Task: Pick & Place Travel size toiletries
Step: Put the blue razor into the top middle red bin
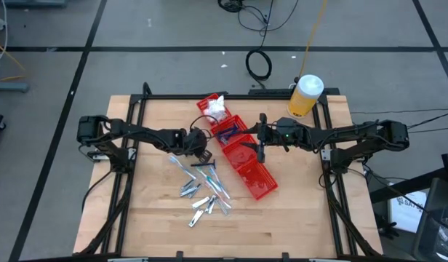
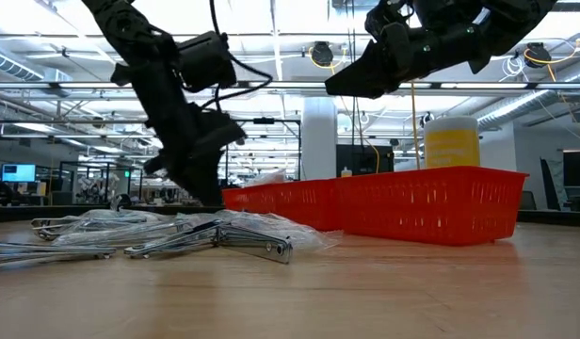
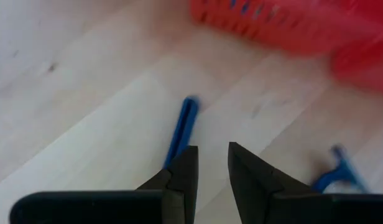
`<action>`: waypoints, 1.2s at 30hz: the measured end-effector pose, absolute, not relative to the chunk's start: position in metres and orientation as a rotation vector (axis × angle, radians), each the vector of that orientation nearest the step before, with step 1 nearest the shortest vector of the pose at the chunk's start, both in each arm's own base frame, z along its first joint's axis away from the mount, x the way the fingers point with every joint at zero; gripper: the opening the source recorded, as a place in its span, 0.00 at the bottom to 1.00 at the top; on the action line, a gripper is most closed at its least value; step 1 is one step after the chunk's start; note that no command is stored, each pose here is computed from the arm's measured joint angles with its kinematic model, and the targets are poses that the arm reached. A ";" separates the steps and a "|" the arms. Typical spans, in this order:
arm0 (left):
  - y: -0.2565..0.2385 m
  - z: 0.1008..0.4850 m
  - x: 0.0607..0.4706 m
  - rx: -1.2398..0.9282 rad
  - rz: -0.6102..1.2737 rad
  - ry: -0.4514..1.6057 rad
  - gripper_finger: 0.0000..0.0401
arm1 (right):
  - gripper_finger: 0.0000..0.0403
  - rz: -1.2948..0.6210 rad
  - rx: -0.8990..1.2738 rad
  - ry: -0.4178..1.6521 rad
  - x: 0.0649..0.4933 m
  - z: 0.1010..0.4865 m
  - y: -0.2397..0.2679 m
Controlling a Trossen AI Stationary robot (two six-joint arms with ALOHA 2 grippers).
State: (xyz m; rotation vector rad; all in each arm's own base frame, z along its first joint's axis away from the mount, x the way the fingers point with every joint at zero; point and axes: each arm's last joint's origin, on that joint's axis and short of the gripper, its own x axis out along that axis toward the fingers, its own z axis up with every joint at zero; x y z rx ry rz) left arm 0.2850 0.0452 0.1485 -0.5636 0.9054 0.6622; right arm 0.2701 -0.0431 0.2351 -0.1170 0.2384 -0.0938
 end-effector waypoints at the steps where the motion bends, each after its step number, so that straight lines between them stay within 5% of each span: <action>1: 0.046 0.150 0.287 -0.568 0.654 0.878 0.22 | 0.46 -0.094 -0.117 0.238 0.270 0.235 -0.043; 8: 0.046 0.159 0.293 -0.443 0.486 0.841 0.22 | 0.46 -0.094 -0.117 0.239 0.270 0.235 -0.043; 17: 0.050 0.157 0.283 -0.571 0.776 0.818 0.22 | 0.46 -0.093 -0.117 0.238 0.270 0.235 -0.043; 36: 0.035 0.152 0.276 -0.509 0.751 0.938 0.22 | 0.46 -0.094 -0.118 0.231 0.270 0.236 -0.043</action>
